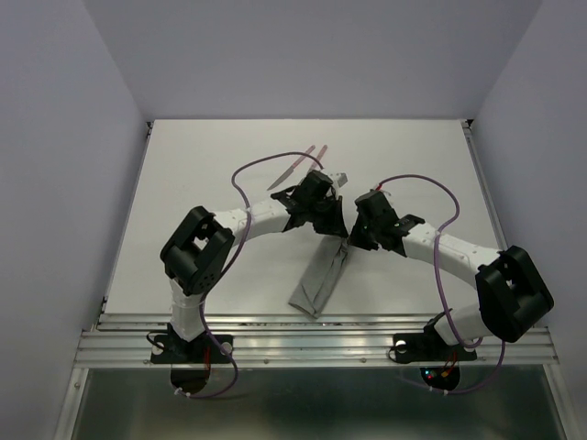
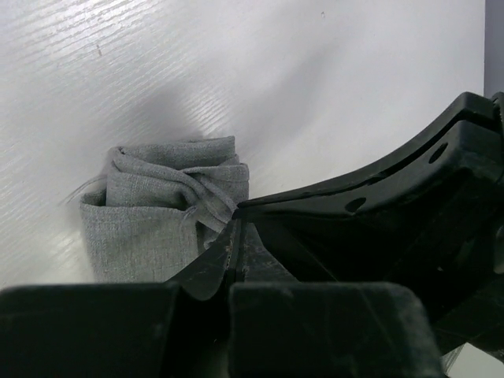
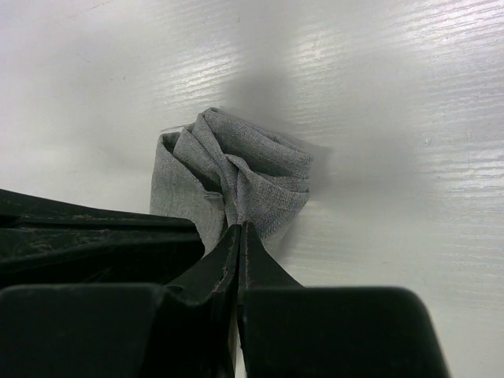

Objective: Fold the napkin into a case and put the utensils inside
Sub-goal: Stuff the smaller-rectangle-folded napkin at the center of the board.

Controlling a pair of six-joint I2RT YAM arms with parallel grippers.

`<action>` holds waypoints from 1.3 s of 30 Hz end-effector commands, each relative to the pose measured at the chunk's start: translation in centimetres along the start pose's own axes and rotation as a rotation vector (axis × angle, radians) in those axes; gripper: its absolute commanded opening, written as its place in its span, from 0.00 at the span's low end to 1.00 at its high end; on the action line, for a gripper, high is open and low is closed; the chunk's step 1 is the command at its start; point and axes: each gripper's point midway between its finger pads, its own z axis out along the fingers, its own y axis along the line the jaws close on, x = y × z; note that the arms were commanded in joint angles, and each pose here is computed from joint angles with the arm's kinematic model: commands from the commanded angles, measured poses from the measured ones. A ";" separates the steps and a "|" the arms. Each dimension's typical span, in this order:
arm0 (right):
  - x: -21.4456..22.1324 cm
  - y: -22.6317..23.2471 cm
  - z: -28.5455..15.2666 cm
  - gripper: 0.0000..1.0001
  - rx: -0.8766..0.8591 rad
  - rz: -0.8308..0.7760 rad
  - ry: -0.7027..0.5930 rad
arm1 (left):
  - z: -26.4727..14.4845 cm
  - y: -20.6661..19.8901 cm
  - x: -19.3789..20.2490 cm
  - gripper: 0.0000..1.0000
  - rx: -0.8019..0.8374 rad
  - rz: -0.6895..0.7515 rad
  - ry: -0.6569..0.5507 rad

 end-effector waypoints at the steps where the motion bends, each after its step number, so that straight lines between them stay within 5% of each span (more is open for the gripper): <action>1: -1.3 1.5 -0.4 0.01 -0.048 0.012 -0.051 | -1.5 -0.5 0.0 0.00 0.009 0.024 -0.026; 18: -1.6 1.9 -0.5 0.01 -0.058 0.009 -0.052 | 0.3 0.1 2.3 0.00 0.023 0.054 0.061; 39: -1.4 2.2 -0.6 0.01 -0.073 0.007 -0.043 | 2.8 -1.5 -0.3 0.00 0.086 0.043 0.021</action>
